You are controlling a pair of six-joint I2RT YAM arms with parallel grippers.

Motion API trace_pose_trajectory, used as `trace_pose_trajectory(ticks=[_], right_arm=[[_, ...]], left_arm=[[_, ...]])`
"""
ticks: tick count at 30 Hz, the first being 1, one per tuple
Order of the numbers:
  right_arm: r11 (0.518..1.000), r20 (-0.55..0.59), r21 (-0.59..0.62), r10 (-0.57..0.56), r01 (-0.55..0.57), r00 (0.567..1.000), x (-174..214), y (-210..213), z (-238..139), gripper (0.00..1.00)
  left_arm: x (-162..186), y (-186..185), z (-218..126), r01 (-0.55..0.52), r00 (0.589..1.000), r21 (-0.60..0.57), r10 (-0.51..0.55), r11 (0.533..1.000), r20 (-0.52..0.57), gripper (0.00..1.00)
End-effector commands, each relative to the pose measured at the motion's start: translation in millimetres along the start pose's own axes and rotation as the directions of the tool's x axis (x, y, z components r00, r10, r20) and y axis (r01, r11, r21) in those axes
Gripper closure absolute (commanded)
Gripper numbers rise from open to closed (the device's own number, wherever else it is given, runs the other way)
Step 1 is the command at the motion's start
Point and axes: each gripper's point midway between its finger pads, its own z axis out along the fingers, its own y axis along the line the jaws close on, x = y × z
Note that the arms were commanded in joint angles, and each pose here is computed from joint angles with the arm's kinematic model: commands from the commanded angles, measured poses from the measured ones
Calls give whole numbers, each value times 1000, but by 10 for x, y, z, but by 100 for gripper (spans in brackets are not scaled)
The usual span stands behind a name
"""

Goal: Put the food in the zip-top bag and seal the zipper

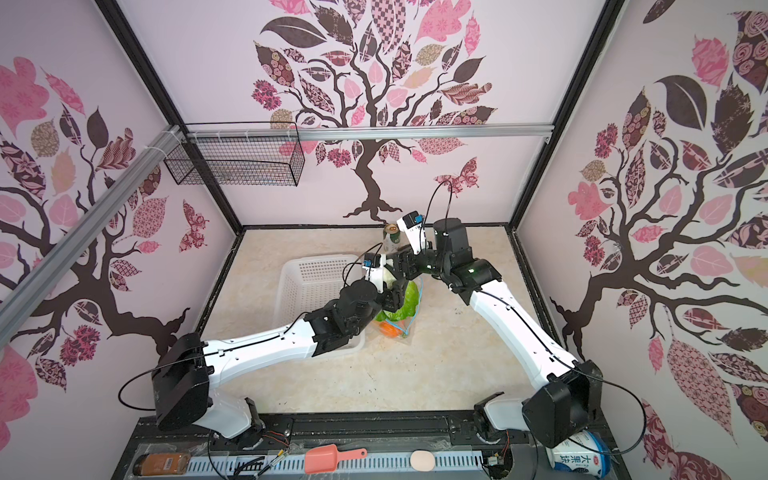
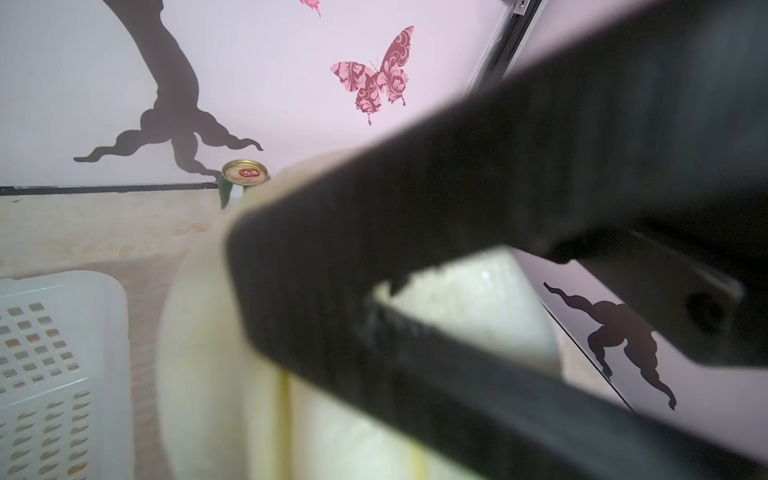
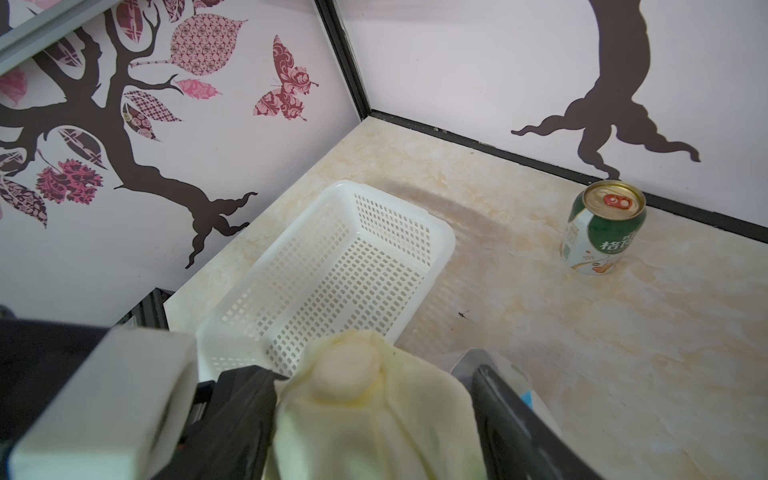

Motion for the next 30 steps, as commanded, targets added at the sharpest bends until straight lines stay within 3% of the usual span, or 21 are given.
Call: trace_pose_trajectory(ticks=[1,8,17,24,28,30], right_arm=[[1000,-80,-26,-2,-1,997,260,64,-88,22],[998,-95,-65,11,-17,995,349,92,-29,14],[984,-98,-169,43,-59,994,410,198,75,17],[991,-124,-119,52,-66,991,490,30,228,16],[993,-148,-89,65,-79,987,551,-67,314,28],[993,-156,-78,71,-84,985,580,-97,335,39]], left_arm=[[-311,-35,5,36,994,3,-36,999,99,35],[-330,-68,41,33,995,7,-34,999,96,35],[-408,-128,72,38,992,23,-41,999,118,35],[-419,-225,22,25,991,93,-37,995,129,35],[-418,-207,-3,22,991,90,-34,996,130,35],[-432,-193,-9,23,990,83,-34,996,135,35]])
